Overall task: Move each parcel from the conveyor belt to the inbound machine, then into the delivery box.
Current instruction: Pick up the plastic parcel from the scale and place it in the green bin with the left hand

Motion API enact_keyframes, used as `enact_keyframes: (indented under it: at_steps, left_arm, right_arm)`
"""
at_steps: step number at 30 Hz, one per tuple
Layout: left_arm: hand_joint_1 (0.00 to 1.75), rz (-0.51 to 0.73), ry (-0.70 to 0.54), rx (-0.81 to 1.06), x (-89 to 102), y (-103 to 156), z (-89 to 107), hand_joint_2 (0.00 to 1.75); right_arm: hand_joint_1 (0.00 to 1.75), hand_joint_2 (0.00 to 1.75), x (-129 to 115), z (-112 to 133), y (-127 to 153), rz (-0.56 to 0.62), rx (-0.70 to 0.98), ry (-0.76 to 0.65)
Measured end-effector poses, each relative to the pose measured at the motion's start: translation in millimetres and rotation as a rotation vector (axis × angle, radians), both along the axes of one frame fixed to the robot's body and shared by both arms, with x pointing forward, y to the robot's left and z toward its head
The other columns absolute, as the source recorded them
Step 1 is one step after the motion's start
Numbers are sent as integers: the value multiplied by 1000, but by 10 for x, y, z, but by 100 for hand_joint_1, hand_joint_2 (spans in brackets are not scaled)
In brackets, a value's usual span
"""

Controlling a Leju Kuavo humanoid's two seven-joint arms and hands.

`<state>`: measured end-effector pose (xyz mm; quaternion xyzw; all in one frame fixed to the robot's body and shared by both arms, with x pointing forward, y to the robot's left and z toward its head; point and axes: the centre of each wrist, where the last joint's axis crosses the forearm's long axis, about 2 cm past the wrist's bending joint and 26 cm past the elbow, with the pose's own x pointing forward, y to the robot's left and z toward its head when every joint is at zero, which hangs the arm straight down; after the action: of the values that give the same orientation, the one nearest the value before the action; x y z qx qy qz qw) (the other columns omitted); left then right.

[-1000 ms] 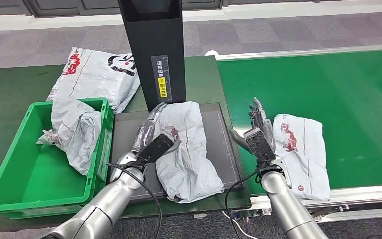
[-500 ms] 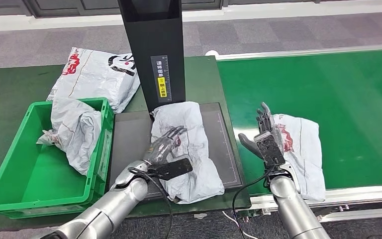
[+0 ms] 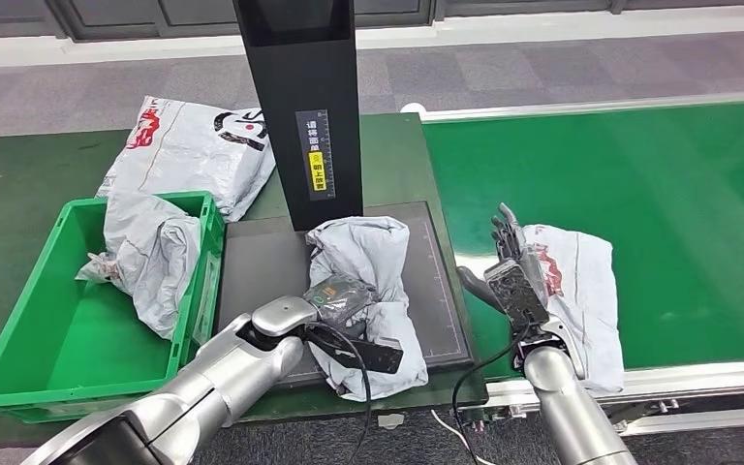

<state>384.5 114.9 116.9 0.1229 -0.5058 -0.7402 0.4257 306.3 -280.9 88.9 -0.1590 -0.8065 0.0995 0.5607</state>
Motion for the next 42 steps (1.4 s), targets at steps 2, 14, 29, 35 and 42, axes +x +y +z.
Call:
enact_keyframes:
  at_steps: [2, 14, 29, 35, 42]
  left_arm:
    - [175, 3, -7, 1, 10, 7, 7, 175]
    - [175, 7, -13, 13, 13, 27, -7, 175]
    - [175, 228, -445, -403, 255, 81, 432, 175]
    - [175, 388, -748, -561, 529, 350, 1043, 175]
    - [175, 452, -938, -620, 625, 646, 1305, 175]
  right_arm:
    - [0, 175, -22, 6, 24, 5, 1, 0]
    - [0, 175, -35, 47, 52, 0, 15, -13]
    - [0, 175, -122, 81, 56, -10, 11, -20]
    - [0, 175, -260, 14, 6, -36, 25, -4]
    - [0, 175, -369, -40, 3, -47, 47, 4]
